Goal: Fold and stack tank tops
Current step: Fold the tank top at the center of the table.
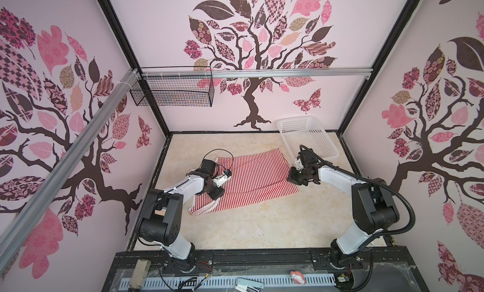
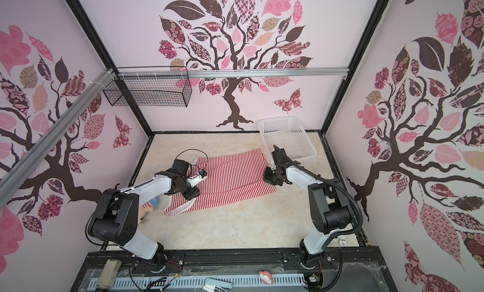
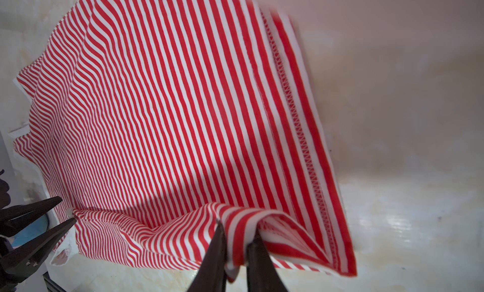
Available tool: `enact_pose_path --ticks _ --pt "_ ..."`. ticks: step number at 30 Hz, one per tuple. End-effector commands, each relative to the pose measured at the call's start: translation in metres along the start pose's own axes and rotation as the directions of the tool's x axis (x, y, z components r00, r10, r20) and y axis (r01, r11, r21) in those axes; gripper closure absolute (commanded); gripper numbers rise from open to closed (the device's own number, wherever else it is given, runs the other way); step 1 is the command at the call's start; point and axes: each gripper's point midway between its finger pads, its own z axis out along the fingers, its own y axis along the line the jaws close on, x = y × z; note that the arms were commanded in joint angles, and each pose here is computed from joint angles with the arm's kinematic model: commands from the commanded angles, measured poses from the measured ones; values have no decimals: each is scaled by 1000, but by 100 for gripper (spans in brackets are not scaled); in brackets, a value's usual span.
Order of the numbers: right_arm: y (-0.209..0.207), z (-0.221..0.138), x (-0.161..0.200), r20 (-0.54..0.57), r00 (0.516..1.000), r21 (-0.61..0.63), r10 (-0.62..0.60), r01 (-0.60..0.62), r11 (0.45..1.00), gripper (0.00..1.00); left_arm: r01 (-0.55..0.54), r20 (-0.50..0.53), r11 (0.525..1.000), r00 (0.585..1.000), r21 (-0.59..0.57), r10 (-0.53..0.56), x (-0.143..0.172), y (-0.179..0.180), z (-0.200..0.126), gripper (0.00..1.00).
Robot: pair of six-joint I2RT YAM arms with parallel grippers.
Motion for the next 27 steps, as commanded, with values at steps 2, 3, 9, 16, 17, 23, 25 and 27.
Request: enact_pose_path --ticks 2,3,9,16,17,23,25,27 --pt "-1 4 -4 -11 1000 4 3 -3 1000 82 16 21 998 1000 57 -18 -4 -2 -5 53" --pt "-1 5 -4 -13 1000 3 4 -4 1000 82 17 11 998 1000 65 -18 -3 -3 -3 54" --pt "0 5 -6 -12 1000 -1 6 -6 1000 82 27 3 993 1000 118 -27 -4 -8 -1 65" --pt "0 7 -4 -21 1000 -4 6 -6 1000 82 22 -7 987 1000 158 -21 -2 -15 -1 63" --pt "0 7 -4 -22 1000 -4 6 -6 1000 82 22 -14 986 1000 163 -20 0 -16 0 63" --pt "2 7 -5 -19 1000 -11 6 -6 1000 83 30 -25 986 999 163 -26 0 -14 2 71" --pt "3 5 -6 -15 1000 -15 6 -7 1000 83 30 -24 986 999 162 -27 -1 -14 2 79" --pt "3 5 -7 -12 1000 -15 6 -6 1000 85 29 -21 987 999 160 -26 -2 -13 1 88"
